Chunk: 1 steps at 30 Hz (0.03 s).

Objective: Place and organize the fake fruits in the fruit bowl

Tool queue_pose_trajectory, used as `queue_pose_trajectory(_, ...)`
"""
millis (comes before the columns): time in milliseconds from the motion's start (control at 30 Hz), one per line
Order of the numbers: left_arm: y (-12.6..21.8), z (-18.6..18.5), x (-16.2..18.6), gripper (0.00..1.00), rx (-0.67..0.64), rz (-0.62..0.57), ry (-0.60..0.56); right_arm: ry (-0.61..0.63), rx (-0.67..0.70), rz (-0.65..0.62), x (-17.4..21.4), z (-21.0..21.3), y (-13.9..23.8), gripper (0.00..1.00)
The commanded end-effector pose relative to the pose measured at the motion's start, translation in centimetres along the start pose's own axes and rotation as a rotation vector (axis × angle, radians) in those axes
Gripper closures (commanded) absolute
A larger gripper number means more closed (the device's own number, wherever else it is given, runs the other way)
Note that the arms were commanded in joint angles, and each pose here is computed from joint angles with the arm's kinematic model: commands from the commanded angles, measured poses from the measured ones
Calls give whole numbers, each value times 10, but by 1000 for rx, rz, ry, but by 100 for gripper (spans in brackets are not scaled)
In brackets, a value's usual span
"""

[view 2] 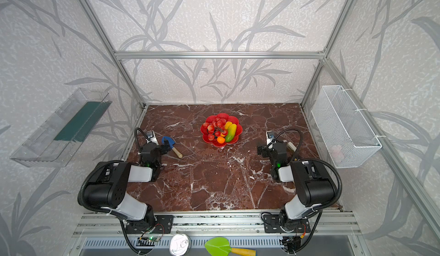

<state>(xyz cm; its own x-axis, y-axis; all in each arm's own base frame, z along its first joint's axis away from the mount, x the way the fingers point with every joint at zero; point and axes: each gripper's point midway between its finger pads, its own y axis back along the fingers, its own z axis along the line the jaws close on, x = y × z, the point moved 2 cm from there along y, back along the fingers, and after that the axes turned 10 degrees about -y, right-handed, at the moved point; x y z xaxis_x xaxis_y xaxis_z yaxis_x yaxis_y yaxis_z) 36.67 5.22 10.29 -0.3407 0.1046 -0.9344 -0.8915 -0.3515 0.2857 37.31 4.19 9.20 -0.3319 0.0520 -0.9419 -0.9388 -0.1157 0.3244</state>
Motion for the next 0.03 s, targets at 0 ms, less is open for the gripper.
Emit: queue_pose_trajectory(0,-1,4,-1,1,-23,-11,11,3,-25,-15,-9,2,-3,1)
